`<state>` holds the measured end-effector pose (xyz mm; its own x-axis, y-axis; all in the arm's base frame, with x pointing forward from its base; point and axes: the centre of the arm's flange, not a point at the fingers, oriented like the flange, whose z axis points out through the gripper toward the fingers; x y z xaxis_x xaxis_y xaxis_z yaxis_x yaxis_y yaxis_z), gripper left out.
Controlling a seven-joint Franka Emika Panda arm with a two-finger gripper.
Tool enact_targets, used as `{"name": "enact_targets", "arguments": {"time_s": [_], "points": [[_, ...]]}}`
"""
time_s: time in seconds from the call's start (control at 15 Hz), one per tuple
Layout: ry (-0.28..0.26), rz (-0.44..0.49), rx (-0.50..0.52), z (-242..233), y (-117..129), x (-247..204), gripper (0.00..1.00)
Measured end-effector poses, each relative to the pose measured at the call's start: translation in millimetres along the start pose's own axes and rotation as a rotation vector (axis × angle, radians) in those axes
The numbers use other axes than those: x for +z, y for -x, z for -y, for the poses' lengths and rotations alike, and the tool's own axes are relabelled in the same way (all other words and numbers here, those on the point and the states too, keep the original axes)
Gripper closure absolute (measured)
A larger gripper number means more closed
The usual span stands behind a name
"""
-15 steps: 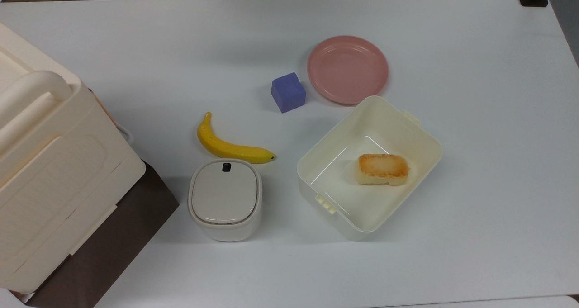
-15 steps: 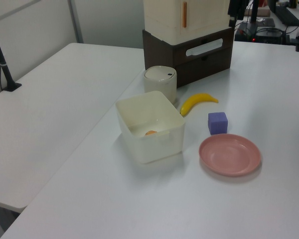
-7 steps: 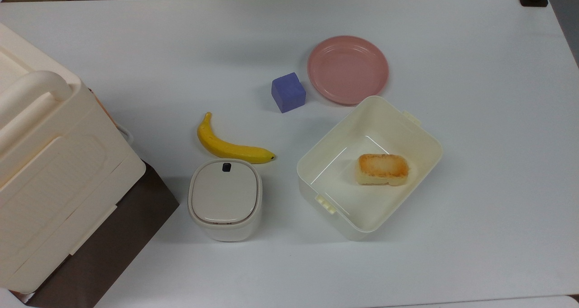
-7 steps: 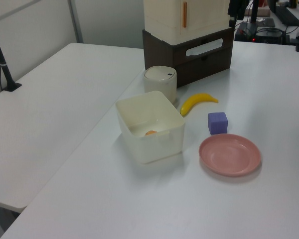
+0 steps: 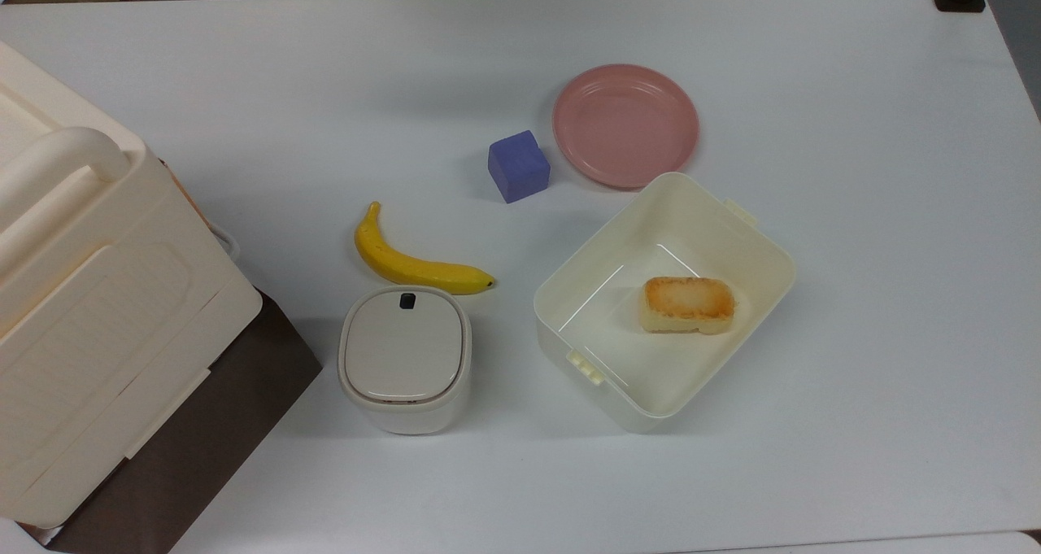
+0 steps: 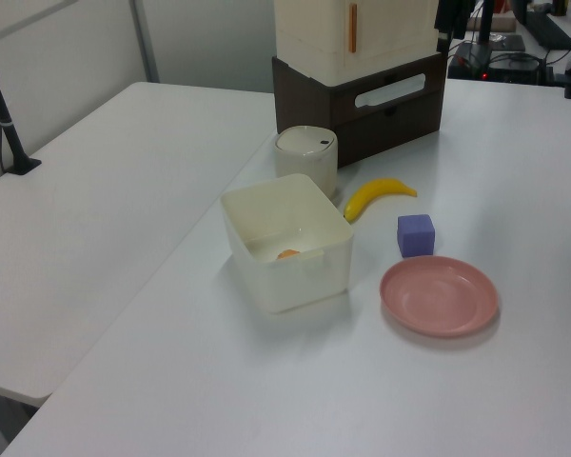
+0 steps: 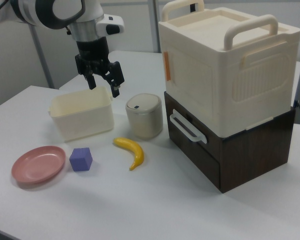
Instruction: Put the cube on the table
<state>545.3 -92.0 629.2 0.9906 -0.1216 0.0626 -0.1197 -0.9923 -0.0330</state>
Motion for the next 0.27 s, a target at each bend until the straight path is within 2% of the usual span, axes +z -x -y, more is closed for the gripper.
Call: {"name": "enact_targets", "arguments": {"time_s": [0.27], "points": [[0.000, 0.002, 0.000, 0.2, -0.6, 1.3, 0.00]]}}
